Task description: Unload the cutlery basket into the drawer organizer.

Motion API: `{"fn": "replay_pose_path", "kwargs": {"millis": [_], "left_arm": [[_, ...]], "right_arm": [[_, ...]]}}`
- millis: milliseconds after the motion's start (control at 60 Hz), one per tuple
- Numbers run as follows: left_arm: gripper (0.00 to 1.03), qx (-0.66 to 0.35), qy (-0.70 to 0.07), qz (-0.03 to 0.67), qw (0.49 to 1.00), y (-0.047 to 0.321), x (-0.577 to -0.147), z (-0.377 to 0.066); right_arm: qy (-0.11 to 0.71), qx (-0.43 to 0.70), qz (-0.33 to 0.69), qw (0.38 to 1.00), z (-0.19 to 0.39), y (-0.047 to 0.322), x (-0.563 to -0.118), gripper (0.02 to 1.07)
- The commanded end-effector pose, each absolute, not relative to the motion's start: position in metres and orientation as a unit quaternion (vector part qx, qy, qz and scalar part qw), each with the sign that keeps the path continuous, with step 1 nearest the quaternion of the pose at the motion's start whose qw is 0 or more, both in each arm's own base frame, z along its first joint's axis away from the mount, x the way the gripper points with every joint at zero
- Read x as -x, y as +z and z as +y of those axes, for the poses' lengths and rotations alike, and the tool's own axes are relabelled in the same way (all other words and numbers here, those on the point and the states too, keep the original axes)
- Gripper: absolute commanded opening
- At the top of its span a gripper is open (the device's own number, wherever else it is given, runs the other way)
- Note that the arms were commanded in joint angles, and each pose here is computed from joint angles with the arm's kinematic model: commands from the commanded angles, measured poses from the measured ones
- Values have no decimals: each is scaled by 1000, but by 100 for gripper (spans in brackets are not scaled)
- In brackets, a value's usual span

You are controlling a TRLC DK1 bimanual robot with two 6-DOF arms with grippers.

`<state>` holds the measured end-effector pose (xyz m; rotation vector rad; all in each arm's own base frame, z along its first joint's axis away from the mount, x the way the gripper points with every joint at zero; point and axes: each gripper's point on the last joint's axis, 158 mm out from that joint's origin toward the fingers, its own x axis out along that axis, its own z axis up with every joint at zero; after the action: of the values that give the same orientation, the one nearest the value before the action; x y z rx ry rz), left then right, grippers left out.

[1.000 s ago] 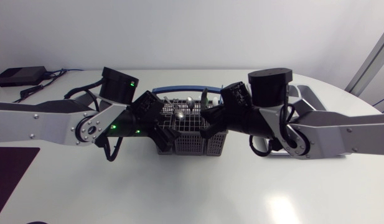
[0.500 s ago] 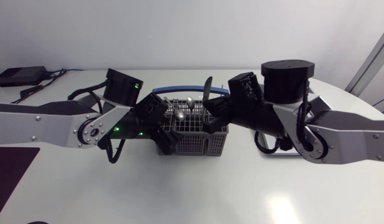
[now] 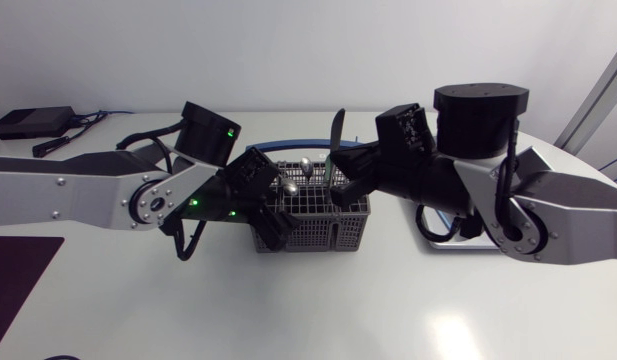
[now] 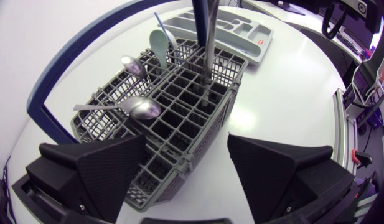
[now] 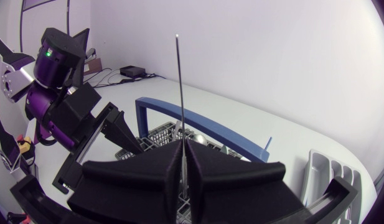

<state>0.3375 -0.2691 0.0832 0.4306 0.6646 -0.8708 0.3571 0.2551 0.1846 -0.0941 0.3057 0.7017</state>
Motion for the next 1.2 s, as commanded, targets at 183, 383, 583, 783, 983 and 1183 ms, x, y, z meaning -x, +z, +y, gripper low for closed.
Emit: {"fn": "replay_pose_path", "kwargs": {"millis": [183,383,583,783,983,1183], "left_arm": [[91,-206,-422,304,829,95,-337,-283],[91,-207,-423,306,827,93,-335,-285],[91,-212,-420,301,829,91,-335,-287],[91,-214,-418,301,830,88,-336,-288],[91,-215,-419,298,830,90,-337,-289],[92,-217,-425,287,831,97,-336,-295]], "right_arm": [[328,20,126,936,251,217,-366,12],[325,1,128,937,249,220,-366,12],[323,-9,117,939,247,232,-366,12],[325,-22,110,939,243,244,-367,12],[330,-29,99,938,239,256,-362,12],[340,-41,89,935,230,270,-357,12]]}}
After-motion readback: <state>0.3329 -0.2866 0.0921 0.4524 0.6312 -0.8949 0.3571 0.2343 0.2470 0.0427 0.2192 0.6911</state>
